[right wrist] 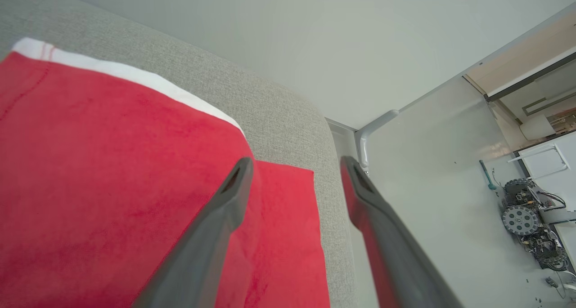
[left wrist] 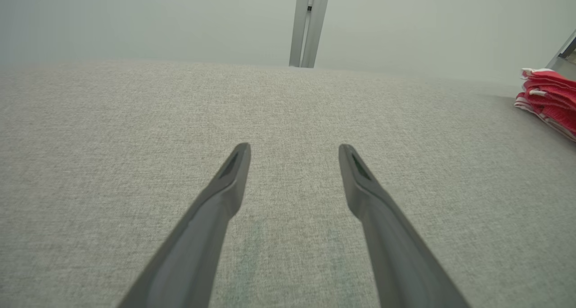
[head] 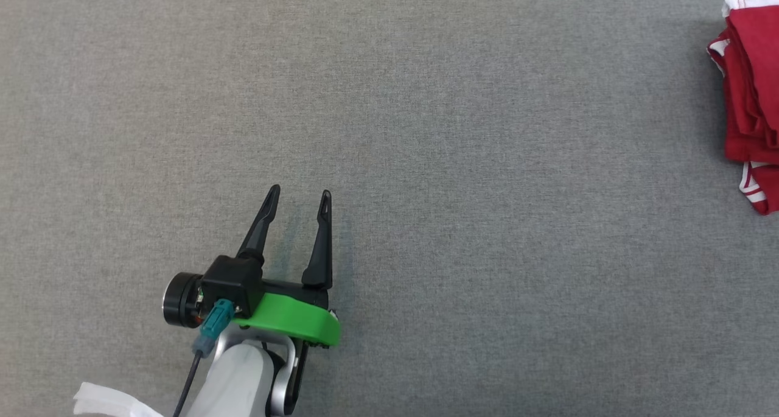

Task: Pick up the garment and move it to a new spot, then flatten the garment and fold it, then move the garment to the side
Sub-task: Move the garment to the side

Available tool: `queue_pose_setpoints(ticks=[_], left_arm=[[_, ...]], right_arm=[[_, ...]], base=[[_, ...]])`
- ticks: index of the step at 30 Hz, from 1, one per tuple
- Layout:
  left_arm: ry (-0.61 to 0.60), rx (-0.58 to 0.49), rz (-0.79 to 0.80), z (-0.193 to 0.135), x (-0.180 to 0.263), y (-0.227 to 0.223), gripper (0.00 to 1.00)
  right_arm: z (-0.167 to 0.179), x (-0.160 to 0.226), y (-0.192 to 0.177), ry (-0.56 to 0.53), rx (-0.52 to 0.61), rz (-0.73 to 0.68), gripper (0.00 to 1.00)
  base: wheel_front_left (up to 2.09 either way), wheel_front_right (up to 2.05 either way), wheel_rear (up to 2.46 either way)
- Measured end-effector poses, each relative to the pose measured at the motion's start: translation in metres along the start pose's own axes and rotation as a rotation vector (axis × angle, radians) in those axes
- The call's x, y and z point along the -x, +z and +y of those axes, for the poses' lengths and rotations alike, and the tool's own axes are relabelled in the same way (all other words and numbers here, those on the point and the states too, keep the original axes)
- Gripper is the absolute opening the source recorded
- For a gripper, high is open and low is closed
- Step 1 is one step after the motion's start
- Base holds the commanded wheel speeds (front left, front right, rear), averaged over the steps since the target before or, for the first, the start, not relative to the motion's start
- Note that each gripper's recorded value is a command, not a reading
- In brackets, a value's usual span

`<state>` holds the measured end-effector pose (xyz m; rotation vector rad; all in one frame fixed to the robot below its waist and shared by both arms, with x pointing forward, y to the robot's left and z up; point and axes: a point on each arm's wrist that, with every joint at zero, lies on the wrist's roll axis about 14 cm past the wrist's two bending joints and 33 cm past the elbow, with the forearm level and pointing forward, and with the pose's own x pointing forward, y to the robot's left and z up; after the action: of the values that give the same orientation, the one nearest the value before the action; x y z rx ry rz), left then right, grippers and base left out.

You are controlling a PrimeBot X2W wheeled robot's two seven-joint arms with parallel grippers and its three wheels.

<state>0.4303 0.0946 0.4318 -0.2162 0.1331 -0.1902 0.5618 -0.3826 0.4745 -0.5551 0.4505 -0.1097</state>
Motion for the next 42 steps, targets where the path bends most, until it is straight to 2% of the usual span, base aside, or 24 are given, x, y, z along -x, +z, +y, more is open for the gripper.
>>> queue_pose_setpoints(ticks=[5,11,17,23,30,34,42], left_arm=[[-0.016,0.0,-0.006,-0.006,-0.002,0.002,1.0],[-0.024,-0.008,-0.056,-0.007,-0.008,0.022,1.0],[0.014,-0.005,-0.094,0.004,-0.009,0.04,1.0],[0.08,-0.003,-0.129,0.022,-0.002,0.057,1.0],[0.105,0.025,-0.137,0.026,0.02,0.06,1.0],[0.098,0.027,-0.143,0.022,0.033,0.061,1.0],[0.12,0.03,-0.146,0.025,0.057,0.058,1.0]], right_arm=[[0.003,0.006,0.016,-0.002,-0.032,-0.081,1.0],[0.025,0.02,0.051,0.041,-0.111,-0.225,1.0],[0.052,0.047,0.094,0.096,-0.253,-0.391,1.0],[0.076,0.083,0.114,0.143,-0.384,-0.501,1.0],[0.11,0.134,0.12,0.189,-0.515,-0.602,1.0],[0.135,0.163,0.106,0.2,-0.589,-0.614,1.0],[0.162,0.207,0.083,0.211,-0.622,-0.617,1.0]], base=[[0.0,0.0,0.0],[0.0,0.0,0.0],[0.0,0.0,0.0],[0.0,0.0,0.0],[0.0,0.0,0.0],[0.0,0.0,0.0],[0.0,0.0,0.0]])
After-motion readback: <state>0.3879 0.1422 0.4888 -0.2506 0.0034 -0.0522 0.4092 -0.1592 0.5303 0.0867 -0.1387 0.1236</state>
